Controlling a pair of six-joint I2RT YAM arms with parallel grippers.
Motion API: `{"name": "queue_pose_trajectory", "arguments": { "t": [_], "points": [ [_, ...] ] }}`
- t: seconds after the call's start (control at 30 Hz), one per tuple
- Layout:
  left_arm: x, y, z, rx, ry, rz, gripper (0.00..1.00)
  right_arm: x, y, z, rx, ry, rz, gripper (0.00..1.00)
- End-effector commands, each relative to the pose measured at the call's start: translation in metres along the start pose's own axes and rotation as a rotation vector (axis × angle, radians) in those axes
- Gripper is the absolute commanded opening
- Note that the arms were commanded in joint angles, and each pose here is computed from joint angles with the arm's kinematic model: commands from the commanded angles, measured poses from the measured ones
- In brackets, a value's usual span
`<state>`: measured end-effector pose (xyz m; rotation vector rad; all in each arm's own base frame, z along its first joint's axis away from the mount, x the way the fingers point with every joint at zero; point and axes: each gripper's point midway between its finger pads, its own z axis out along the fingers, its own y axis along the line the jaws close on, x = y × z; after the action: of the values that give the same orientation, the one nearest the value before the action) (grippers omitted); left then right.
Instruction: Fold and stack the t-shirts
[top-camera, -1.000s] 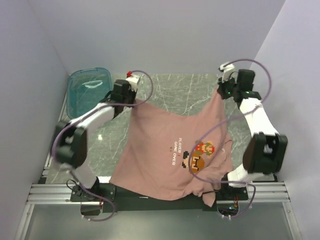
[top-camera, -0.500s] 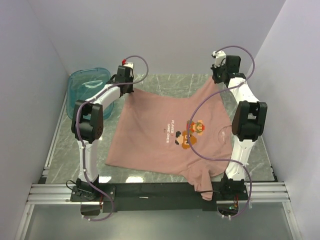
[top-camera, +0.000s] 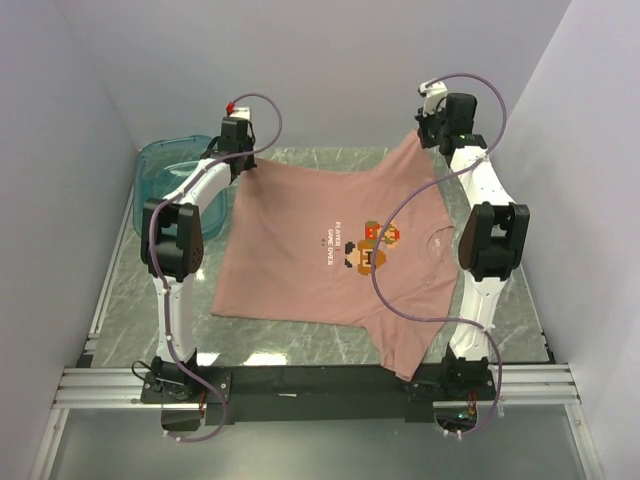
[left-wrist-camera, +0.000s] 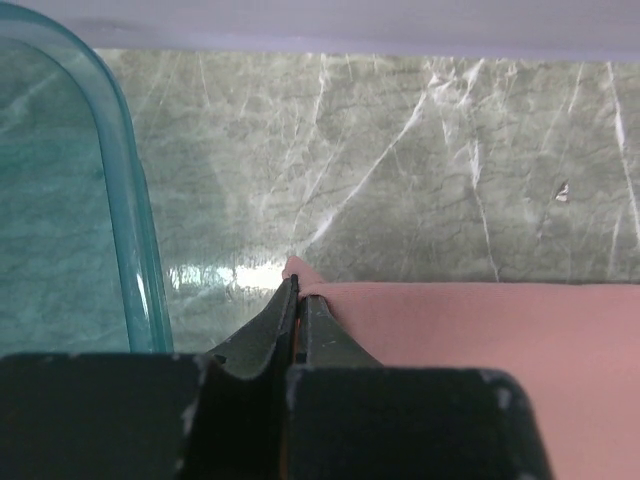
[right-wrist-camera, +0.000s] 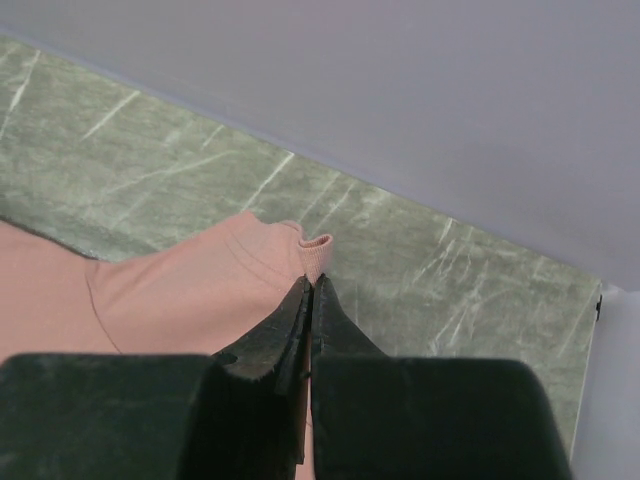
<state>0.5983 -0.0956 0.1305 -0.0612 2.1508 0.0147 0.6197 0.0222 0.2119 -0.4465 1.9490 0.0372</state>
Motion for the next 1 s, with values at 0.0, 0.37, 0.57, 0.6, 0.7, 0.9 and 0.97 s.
{"name": "queue_pose_trajectory", "arguments": {
  "t": [0.0,0.37,0.57,0.6,0.7,0.9,0.97],
  "points": [
    [-0.042,0.001,-0.005,0.016,-0.103,-0.032,0.0,-0.043,-0.012,-0.008,0.05,-0.104,-0.023,0.0],
    [-0.026,-0.001,-0.008,0.069,-0.072,-0.002,0.0,-0.055,0.015,-0.06,-0.064,-0.132,0.031,0.0],
    [-0.022,0.001,-0.007,0.066,-0.069,0.026,0.0,-0.041,0.029,-0.096,-0.11,-0.113,0.068,0.0],
    [-0.021,0.0,-0.005,0.067,-0.066,0.027,0.0,-0.04,0.03,-0.1,-0.117,-0.113,0.07,0.0],
    [-0.018,-0.001,0.0,0.071,-0.061,0.024,0.0,-0.034,0.039,-0.117,-0.142,-0.105,0.073,0.0],
    [-0.016,-0.004,-0.002,0.093,-0.06,0.032,0.0,-0.009,0.048,-0.139,-0.151,-0.067,0.087,0.0],
    [-0.016,-0.003,-0.006,0.093,-0.063,0.04,0.0,0.0,0.051,-0.144,-0.152,-0.06,0.094,0.0]
  ]
}}
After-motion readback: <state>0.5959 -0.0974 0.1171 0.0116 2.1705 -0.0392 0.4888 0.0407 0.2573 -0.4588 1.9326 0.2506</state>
